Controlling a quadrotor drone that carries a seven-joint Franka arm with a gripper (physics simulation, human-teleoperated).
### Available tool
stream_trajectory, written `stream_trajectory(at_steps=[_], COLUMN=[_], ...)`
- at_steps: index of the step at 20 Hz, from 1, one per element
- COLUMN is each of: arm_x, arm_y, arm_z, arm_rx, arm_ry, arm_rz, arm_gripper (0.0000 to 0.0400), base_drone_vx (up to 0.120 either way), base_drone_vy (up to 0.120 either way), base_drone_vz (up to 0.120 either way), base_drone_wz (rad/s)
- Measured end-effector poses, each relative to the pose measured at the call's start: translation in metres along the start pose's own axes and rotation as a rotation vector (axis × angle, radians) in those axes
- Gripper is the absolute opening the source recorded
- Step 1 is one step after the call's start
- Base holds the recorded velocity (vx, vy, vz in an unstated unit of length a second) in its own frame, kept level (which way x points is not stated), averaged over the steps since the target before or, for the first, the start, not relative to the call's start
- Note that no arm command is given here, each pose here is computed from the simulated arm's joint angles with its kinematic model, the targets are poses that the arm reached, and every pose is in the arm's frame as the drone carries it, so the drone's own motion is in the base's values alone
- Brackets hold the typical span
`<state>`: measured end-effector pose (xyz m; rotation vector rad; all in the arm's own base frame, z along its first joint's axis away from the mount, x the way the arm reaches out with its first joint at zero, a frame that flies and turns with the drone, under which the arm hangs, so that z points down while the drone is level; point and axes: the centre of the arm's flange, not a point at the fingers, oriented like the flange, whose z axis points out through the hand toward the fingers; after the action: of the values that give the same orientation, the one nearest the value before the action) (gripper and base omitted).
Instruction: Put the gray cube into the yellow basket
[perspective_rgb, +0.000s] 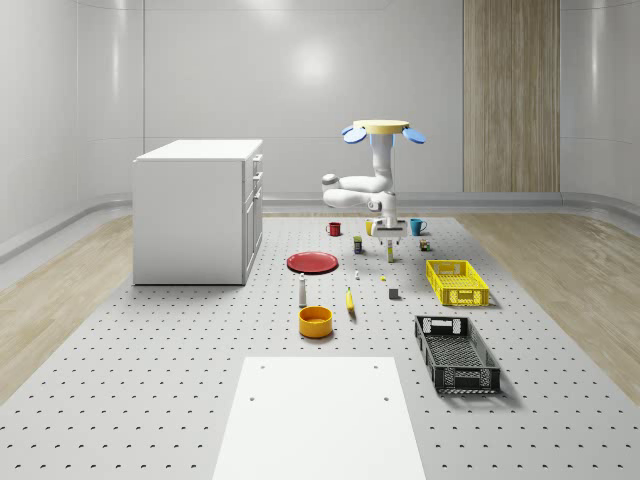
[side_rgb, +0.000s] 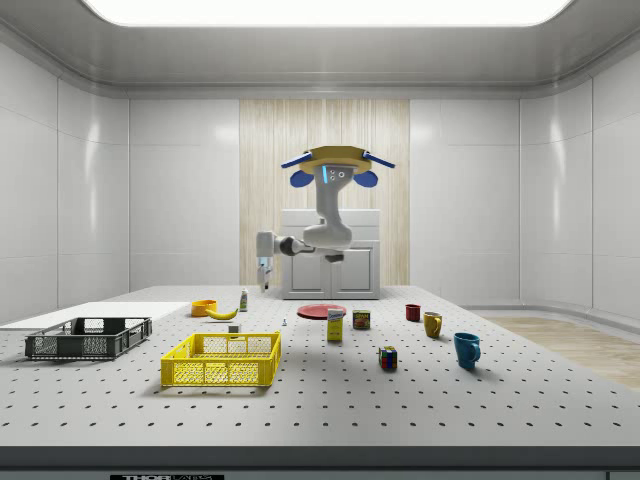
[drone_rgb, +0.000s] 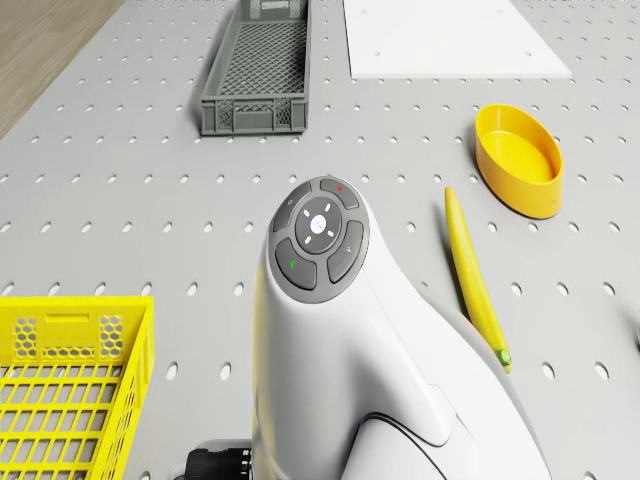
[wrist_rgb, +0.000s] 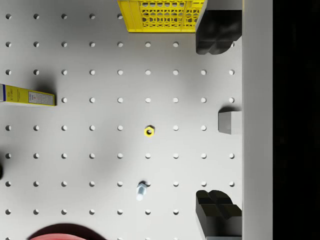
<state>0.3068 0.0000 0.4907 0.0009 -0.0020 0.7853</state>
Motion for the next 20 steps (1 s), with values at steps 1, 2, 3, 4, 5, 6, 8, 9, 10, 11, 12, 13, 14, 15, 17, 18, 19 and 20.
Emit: stream_trajectory(at_steps=[1,2,3,4,5,6,8,9,10,11,12,13,14,15,17,18,19,20], arm_x=[0.0000,0.0000,0.0000,0.0000,0.0000,0.0000,0.0000,0.0000,0.0000,0.0000,0.0000,0.0000,0.0000,0.0000,0.0000,0.0000,0.0000,0.0000], arm_y=[0.0000,0.0000,0.0000,0.0000,0.0000,0.0000,0.0000,0.0000,0.0000,0.0000,0.0000,0.0000,0.0000,0.0000,0.0000,0.0000,0.0000,0.0000], arm_z=[0.0000,0.0000,0.0000,0.0000,0.0000,0.0000,0.0000,0.0000,0.0000,0.0000,0.0000,0.0000,0.0000,0.0000,0.0000,0.0000,0.0000,0.0000], arm_rx=[0.000,0.000,0.000,0.000,0.000,0.000,0.000,0.000,0.000,0.000,0.000,0.000,0.000,0.000,0.000,0.000,0.000,0.000], arm_ry=[0.000,0.000,0.000,0.000,0.000,0.000,0.000,0.000,0.000,0.000,0.000,0.000,0.000,0.000,0.000,0.000,0.000,0.000], arm_rz=[0.000,0.000,0.000,0.000,0.000,0.000,0.000,0.000,0.000,0.000,0.000,0.000,0.000,0.000,0.000,0.000,0.000,0.000], arm_gripper=[0.0400,0.0400,0.0400,0.0400,0.0400,0.0400,0.0400,0.0400,0.0400,0.0400,0.0400,0.0400,0.0400,0.0400,0.0400,0.0400,0.0400,0.0400], base_drone_vx=[0.120,0.120,0.120,0.120,0.120,0.120,0.120,0.120,0.120,0.120,0.120,0.120,0.120,0.120,0.080,0.000,0.000,0.000], base_drone_vy=[0.000,0.000,0.000,0.000,0.000,0.000,0.000,0.000,0.000,0.000,0.000,0.000,0.000,0.000,0.000,0.000,0.000,0.000], base_drone_vz=[0.000,0.000,0.000,0.000,0.000,0.000,0.000,-0.120,-0.120,-0.120,-0.120,-0.120,-0.120,-0.120,-0.120,-0.120,-0.120,-0.120], base_drone_wz=[0.000,0.000,0.000,0.000,0.000,0.000,0.000,0.000,0.000,0.000,0.000,0.000,0.000,0.000,0.000,0.000,0.000,0.000])
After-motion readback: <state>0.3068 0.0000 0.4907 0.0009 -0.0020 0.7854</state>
